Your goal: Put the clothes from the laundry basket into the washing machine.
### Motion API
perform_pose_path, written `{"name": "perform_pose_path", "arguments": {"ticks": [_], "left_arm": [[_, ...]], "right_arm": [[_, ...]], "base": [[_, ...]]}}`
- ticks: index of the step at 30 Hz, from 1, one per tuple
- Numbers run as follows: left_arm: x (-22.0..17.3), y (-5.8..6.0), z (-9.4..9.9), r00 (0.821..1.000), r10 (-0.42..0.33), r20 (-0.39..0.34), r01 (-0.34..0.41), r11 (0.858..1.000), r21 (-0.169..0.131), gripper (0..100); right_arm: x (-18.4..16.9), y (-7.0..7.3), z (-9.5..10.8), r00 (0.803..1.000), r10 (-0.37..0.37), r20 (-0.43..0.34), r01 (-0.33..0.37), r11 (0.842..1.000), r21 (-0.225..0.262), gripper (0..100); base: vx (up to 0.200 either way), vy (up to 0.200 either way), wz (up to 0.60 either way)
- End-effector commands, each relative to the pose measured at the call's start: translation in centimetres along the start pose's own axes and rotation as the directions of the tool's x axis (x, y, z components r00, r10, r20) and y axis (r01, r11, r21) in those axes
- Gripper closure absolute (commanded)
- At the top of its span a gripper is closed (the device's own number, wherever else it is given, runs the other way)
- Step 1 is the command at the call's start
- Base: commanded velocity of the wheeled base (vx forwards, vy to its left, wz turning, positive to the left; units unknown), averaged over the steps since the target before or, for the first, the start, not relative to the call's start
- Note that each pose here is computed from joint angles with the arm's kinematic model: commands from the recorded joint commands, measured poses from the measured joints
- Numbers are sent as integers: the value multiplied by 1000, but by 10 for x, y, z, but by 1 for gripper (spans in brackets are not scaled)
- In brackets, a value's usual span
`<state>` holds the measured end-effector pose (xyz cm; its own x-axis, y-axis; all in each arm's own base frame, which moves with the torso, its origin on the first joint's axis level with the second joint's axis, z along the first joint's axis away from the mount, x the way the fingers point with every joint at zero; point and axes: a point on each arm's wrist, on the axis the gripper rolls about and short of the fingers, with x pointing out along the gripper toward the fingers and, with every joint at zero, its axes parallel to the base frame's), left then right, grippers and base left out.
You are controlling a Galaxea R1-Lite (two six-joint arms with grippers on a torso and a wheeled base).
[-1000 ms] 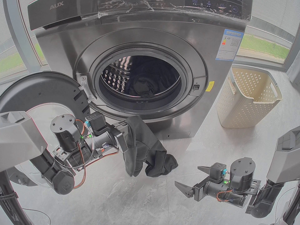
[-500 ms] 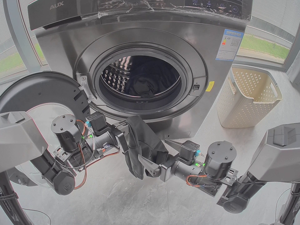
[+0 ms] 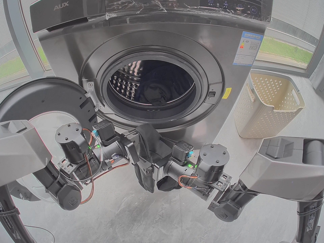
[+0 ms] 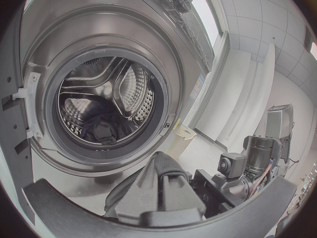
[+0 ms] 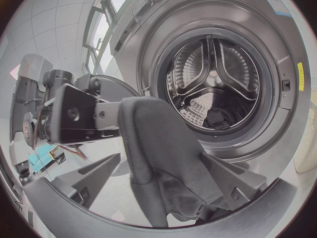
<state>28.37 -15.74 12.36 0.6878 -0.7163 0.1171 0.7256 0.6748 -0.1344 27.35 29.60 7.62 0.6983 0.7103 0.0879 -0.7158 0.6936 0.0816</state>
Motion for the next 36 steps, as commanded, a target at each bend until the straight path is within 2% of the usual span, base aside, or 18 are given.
{"name": "perform_pose_path", "arguments": {"ticks": [1,2,11,12,14,19,26,34,35,36], "left_arm": [[0,0,0,1000,-1,1,1,1000,0,100],[0,0,0,1000,-1,1,1,1000,0,100],[0,1,-1,1000,2,-2,-2,1000,-1,100],[0,1,0,1000,3,-1,-3,1000,0,100],[0,2,0,1000,4,0,-4,1000,0,100],[0,1,-1,1000,2,-4,-2,1000,-1,100],[-3,-1,-5,1000,0,-23,-1,1000,-5,100],[-2,0,-2,1000,0,-11,0,1000,-4,100],[-2,-1,-2,1000,-2,-11,1,1000,-4,100],[-2,-1,-2,1000,-2,-10,2,1000,-4,100]], "right_arm": [[9,-4,-10,1000,-13,5,13,1000,0,0],[10,-4,-8,1000,-14,14,14,1000,2,100],[7,-8,2,999,-26,31,26,1000,2,100],[-2,-12,11,999,-38,30,38,999,0,100],[-7,-14,17,998,-44,32,44,999,0,100],[-15,-17,25,998,-53,33,53,999,-1,100],[-20,-34,46,992,-98,79,99,995,-5,100],[-35,-25,38,996,-80,26,80,997,-5,100],[-34,-24,37,997,-77,21,77,997,-3,0],[-34,-24,37,997,-77,21,77,997,-3,0]], "base": [[0,0,0],[0,0,0],[0,0,0],[0,0,0],[0,0,0],[0,0,0],[0,0,0],[0,0,0],[0,0,0],[0,0,0]]}}
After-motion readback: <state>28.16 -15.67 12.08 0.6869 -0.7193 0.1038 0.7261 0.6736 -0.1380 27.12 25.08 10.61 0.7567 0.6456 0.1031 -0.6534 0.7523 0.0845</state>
